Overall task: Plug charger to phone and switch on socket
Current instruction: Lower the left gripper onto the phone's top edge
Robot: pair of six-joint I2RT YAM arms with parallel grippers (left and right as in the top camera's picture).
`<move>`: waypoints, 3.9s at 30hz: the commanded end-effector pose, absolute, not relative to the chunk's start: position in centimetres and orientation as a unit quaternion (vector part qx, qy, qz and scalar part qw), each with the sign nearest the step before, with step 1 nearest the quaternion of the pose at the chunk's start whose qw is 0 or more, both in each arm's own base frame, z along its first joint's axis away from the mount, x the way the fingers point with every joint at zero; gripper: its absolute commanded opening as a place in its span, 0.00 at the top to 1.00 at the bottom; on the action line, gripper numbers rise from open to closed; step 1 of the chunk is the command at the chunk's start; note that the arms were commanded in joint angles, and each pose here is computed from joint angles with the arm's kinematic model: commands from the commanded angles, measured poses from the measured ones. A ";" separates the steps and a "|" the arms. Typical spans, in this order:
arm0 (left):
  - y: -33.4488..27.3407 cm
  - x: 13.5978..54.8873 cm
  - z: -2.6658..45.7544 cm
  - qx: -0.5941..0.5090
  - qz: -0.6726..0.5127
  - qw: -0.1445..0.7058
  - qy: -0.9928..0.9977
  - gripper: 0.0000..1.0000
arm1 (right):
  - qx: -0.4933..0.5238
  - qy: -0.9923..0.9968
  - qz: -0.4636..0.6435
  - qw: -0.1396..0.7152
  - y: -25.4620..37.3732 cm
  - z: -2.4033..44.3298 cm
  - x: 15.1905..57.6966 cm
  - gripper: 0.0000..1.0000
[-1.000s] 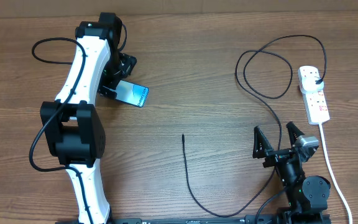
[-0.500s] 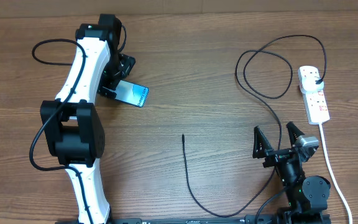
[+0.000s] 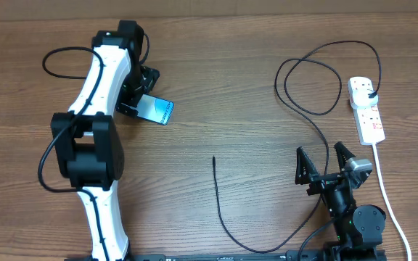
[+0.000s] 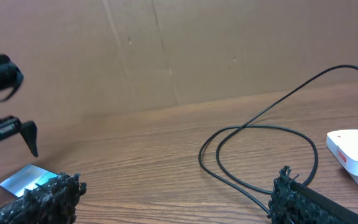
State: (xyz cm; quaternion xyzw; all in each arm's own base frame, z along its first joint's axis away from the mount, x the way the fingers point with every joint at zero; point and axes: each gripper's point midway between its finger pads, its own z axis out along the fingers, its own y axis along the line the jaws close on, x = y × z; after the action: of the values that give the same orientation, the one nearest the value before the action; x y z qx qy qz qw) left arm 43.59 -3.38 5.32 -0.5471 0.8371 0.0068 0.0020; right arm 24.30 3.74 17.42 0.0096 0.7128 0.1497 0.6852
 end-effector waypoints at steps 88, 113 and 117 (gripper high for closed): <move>-3.0 44.0 -0.7 -0.534 0.011 -0.005 0.845 0.00 | 0.009 0.712 0.146 0.687 3.7 17.2 24.3 0.00; -2.8 44.8 -1.0 -0.543 0.007 0.013 0.840 0.00 | 0.009 0.712 0.146 0.687 3.7 17.2 24.3 0.00; -2.7 44.7 -1.0 -0.543 0.010 0.014 0.840 0.00 | 0.009 0.712 0.146 0.687 3.7 17.2 24.3 0.00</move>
State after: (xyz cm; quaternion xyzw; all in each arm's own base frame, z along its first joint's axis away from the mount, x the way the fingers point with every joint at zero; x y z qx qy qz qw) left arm 45.29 -3.06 0.15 -0.5376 0.8430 -0.0064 0.0162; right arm 24.30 3.75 17.44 0.0095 0.7125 0.1499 0.6854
